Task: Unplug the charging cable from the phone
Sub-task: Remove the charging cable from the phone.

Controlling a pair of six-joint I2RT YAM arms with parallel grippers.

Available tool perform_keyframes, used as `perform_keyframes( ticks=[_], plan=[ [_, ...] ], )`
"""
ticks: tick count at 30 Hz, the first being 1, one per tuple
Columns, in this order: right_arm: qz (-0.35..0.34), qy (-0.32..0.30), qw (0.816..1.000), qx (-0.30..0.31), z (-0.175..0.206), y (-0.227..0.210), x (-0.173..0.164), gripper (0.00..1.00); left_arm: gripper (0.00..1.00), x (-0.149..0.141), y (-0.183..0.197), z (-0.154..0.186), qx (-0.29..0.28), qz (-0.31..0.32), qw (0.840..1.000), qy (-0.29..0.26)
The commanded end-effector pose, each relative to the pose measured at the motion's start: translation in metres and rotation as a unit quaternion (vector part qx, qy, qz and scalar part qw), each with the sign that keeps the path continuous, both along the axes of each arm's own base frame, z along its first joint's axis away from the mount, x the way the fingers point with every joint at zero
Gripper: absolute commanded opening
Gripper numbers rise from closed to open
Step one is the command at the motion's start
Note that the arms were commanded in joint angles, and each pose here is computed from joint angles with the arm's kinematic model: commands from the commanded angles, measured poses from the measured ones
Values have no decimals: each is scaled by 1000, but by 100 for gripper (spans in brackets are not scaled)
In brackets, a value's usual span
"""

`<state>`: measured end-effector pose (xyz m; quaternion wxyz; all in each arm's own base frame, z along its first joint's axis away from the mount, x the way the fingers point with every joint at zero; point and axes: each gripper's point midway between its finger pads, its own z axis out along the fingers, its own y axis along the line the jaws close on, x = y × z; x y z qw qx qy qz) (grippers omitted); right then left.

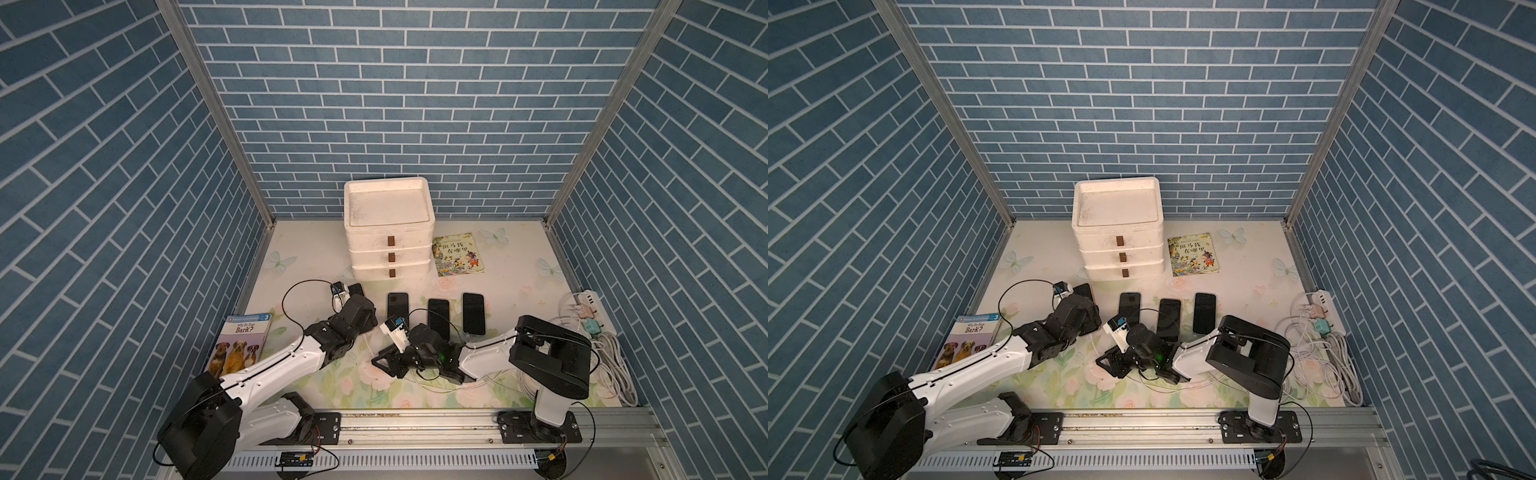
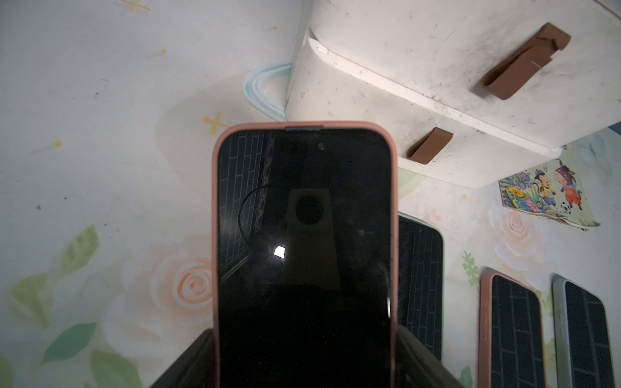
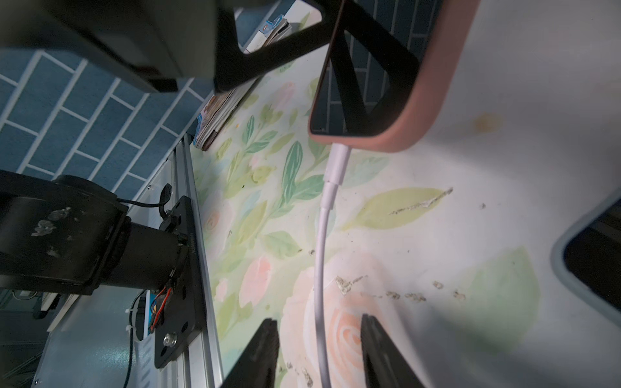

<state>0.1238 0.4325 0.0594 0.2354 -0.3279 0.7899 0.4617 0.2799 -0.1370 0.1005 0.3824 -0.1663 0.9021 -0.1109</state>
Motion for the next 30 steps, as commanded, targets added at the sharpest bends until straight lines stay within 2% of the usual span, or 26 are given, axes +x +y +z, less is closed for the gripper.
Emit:
perform_keyframes(
  ticks=[1,11,24,30],
  plan=[
    [7,-12,1000,9,9,8,1,46,0,6,0,13,-14,11,999,-31],
    [8,-9,1000,9,8,10,3,45,0,6,-3,11,-22,11,999,-31],
    [3,-10,1000,16,13,15,9,35,0,7,-4,12,-28,10,999,-35],
    [-2,-10,1000,13,11,16,14,35,0,6,-5,13,-30,9,999,-36]
  ],
)
